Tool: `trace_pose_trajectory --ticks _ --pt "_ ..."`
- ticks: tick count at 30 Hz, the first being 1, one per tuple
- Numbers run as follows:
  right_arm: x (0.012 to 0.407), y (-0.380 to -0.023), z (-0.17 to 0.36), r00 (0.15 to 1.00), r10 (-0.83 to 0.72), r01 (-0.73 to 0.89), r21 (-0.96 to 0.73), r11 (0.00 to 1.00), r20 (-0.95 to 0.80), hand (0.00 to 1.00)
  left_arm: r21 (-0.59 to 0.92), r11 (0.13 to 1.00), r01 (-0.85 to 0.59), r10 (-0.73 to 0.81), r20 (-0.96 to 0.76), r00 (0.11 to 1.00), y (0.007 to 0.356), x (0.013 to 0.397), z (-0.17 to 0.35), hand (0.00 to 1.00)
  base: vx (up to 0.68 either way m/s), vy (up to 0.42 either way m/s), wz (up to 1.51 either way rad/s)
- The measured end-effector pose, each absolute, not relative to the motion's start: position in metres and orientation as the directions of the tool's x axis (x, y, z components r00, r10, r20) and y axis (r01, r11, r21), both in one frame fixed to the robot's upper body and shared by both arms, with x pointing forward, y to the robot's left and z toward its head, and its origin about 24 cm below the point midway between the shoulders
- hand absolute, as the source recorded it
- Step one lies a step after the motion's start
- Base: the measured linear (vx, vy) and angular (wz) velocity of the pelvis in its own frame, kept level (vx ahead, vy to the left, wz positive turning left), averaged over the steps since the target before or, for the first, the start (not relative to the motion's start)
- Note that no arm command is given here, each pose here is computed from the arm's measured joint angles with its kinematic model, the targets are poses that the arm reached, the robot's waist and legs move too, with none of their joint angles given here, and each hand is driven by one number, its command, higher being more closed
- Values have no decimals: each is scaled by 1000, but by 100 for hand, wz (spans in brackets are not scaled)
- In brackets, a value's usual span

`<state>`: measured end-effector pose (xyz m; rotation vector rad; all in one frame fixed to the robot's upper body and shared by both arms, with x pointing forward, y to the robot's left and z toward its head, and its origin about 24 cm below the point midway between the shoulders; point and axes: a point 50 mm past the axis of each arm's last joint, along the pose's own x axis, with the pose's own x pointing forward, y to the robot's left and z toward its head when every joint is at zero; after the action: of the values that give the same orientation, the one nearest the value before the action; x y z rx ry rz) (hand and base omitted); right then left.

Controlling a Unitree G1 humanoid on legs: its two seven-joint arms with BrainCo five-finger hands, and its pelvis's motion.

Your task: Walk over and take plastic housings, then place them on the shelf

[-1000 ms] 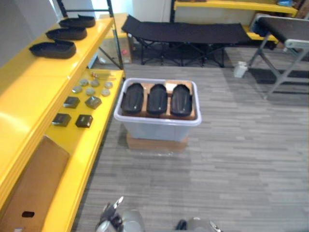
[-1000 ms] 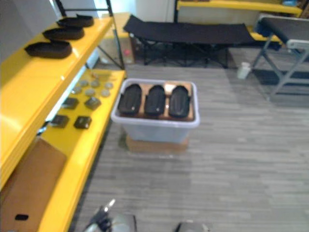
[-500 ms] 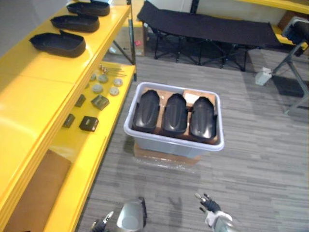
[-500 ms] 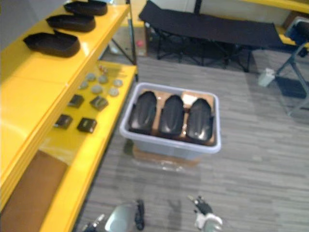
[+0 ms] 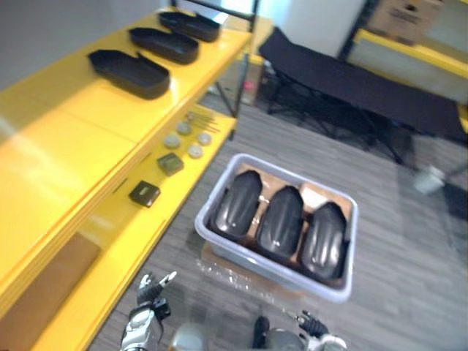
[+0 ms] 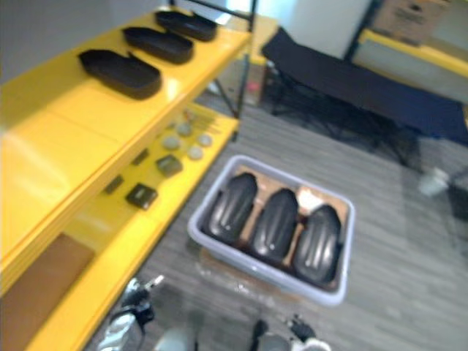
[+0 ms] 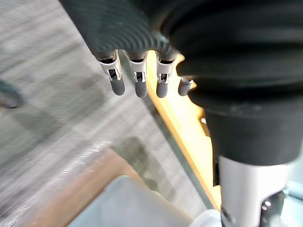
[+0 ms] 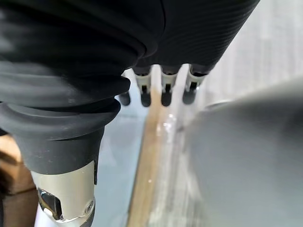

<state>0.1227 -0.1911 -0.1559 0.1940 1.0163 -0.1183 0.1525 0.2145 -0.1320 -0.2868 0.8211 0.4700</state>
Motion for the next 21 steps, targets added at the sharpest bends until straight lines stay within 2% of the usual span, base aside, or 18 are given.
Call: trace_pose_trajectory --ticks 2,5,10,12,16,19,21 --pt "121 -198 -155 513 -1 156 93 983 -859 0 -61 859 -508 240 -829 506 199 129 -147 0 108 -96 11" --pt "118 -206 -155 502 -7 124 64 990 -865 0 -53 844 -534 254 -837 484 205 124 -149 0 60 -4 -2" --pt "125 -206 -151 522 23 66 68 995 -852 0 -94 852 -514 241 -802 546 205 138 -144 0 -40 40 -10" --pt "125 -208 -151 533 29 75 81 994 -845 0 -113 869 -481 219 -784 581 201 155 -139 0 -58 24 29" --pt "118 -210 -151 564 17 60 62 996 -825 0 -117 889 -442 194 -778 597 195 157 -139 0 -52 -2 14" --pt "126 -204 -145 642 50 -78 0 997 -765 0 -114 894 -433 186 -785 591 193 155 -140 0 -71 -21 21" --pt "144 -193 -134 705 161 -296 -80 952 -691 0 -106 900 -422 174 -802 572 191 151 -143 0 -66 -20 34"
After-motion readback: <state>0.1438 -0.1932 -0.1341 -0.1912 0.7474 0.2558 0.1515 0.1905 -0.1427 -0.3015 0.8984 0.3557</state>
